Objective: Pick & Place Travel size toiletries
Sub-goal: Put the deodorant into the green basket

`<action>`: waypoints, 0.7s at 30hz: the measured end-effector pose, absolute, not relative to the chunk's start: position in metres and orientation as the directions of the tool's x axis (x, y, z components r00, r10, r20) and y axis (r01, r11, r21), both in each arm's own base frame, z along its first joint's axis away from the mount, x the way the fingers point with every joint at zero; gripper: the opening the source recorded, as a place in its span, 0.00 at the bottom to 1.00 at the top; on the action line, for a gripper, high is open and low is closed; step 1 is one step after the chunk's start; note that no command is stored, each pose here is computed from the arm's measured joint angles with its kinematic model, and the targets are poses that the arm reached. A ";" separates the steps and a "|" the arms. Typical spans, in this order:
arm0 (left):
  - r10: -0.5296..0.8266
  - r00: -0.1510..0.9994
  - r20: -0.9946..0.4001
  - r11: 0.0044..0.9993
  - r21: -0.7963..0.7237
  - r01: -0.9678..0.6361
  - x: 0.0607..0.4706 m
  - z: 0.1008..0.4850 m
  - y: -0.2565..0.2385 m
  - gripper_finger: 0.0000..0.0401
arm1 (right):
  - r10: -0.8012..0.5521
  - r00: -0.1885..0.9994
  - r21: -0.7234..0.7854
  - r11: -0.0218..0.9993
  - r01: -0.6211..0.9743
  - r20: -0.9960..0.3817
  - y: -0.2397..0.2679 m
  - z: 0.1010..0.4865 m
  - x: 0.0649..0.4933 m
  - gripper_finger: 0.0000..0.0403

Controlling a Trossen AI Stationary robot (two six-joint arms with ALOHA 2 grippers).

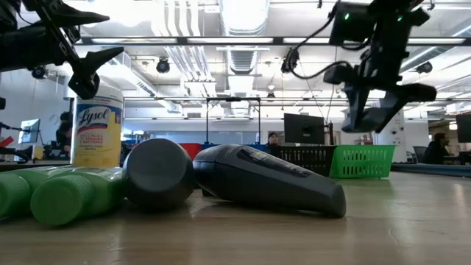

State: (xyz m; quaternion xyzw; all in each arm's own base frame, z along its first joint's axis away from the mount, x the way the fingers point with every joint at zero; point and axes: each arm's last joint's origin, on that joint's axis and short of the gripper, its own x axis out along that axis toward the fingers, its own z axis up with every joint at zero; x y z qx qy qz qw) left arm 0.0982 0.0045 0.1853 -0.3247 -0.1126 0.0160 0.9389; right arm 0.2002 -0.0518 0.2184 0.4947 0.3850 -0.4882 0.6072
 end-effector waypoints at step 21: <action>0.102 0.974 0.202 0.775 -0.630 0.049 0.098 0.185 0.005 0.66 | -0.161 0.073 0.005 0.389 0.921 -0.984 -0.059 0.251 0.206 0.49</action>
